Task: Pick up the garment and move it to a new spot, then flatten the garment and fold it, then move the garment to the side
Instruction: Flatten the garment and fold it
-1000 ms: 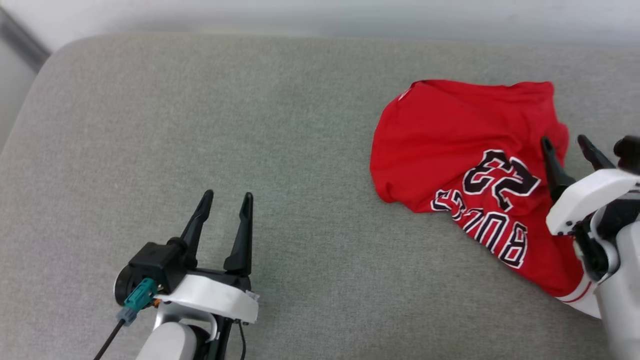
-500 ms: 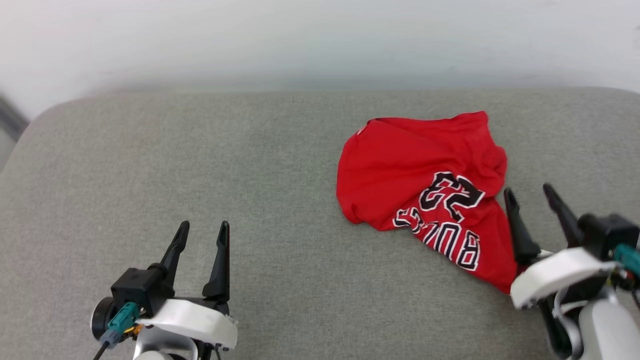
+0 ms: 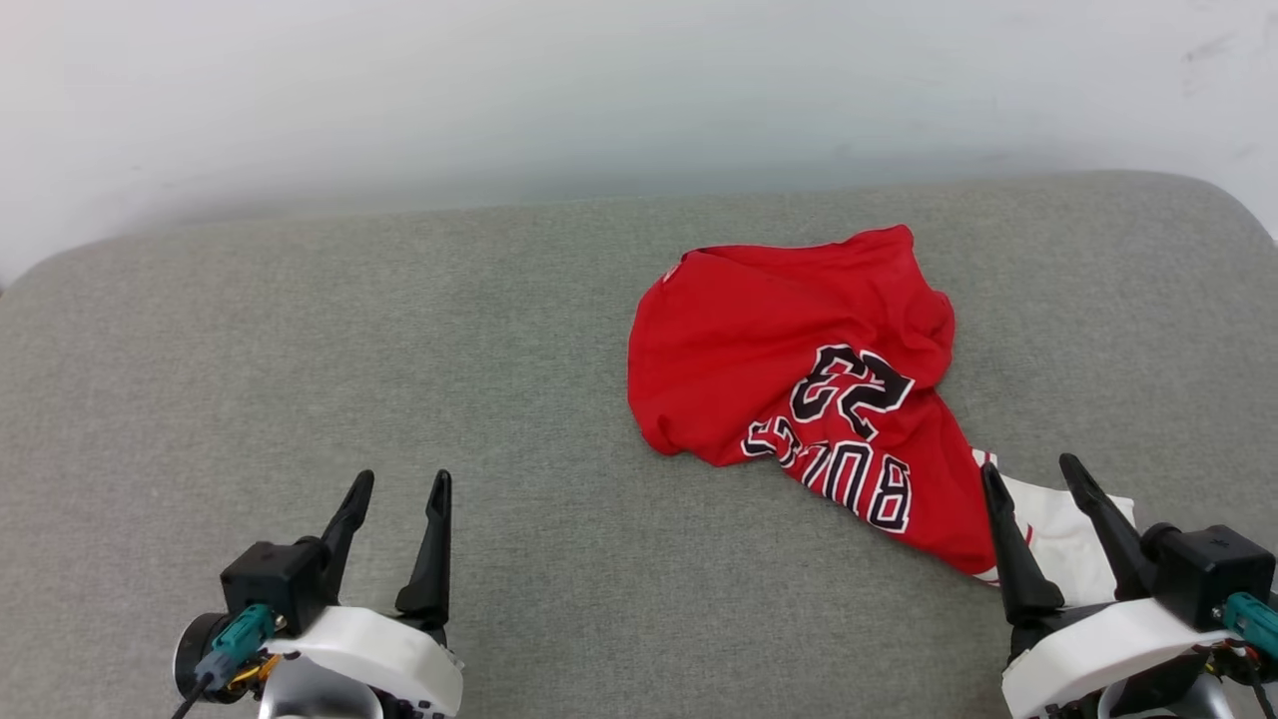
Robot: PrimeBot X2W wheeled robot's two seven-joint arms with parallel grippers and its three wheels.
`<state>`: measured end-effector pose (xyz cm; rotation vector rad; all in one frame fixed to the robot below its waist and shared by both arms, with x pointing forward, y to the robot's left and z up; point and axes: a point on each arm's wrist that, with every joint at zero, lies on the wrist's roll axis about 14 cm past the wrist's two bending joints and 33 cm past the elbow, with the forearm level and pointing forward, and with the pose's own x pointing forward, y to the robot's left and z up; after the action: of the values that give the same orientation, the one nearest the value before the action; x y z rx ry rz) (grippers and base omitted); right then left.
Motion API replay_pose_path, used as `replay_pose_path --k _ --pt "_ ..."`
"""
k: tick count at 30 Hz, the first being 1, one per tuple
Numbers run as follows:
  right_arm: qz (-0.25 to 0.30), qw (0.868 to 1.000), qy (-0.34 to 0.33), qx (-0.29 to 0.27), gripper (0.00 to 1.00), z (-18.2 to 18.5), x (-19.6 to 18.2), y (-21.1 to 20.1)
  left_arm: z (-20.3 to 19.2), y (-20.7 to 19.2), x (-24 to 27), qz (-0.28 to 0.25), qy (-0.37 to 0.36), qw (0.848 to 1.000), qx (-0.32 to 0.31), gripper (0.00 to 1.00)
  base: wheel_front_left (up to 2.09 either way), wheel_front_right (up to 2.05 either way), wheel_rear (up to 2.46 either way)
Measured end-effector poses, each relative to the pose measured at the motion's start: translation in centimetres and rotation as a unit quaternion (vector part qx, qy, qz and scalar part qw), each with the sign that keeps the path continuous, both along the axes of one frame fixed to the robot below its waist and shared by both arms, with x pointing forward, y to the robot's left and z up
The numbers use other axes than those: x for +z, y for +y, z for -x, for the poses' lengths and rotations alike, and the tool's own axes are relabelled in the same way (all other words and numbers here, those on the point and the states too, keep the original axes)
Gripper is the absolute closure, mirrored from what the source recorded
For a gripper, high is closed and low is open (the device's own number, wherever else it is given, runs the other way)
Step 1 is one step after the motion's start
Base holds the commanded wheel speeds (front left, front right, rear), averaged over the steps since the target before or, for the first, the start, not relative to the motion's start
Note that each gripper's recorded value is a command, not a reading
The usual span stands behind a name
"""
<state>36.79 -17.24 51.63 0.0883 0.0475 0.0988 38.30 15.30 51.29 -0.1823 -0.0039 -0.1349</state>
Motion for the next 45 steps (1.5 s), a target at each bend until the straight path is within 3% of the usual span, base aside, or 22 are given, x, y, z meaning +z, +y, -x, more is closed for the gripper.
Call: replay_pose_path --k 11,17,28,40,41,43,45 --pt "-0.003 1.000 0.003 -0.015 0.00 -0.2 -0.2 -0.8 -4.9 -4.9 0.1 -0.022 0.057 0.993 -0.101 0.00 0.00 0.00 0.00" --pt "0.001 1.000 -0.001 -0.020 0.00 -1.4 -0.3 -1.1 -9.1 -8.8 -1.0 -0.035 0.109 0.980 -0.164 0.00 0.00 0.00 0.00" --pt "-0.014 0.998 0.037 -0.049 0.00 -2.2 -3.6 -2.8 -10.9 -13.9 -9.7 -0.118 0.288 0.910 -0.272 0.00 0.00 0.00 0.00" --pt "-0.022 0.996 0.052 -0.076 0.00 -2.1 -5.2 -4.3 -10.0 -15.3 -14.7 -0.211 0.388 0.837 -0.324 0.02 0.00 0.00 0.00" --pt "-0.023 0.996 0.051 -0.076 0.00 -2.1 -5.2 -4.3 -9.8 -15.2 -14.8 -0.220 0.396 0.830 -0.326 0.51 0.00 0.00 0.00" --pt "-0.029 0.995 0.049 -0.076 0.00 -2.2 -5.2 -4.3 -9.4 -15.1 -15.0 -0.233 0.406 0.819 -0.331 1.00 0.00 0.00 0.00" --pt "-0.032 0.995 0.049 -0.076 0.00 -2.1 -5.2 -4.3 -9.1 -15.1 -15.0 -0.240 0.409 0.814 -0.335 1.00 0.00 0.00 0.00"
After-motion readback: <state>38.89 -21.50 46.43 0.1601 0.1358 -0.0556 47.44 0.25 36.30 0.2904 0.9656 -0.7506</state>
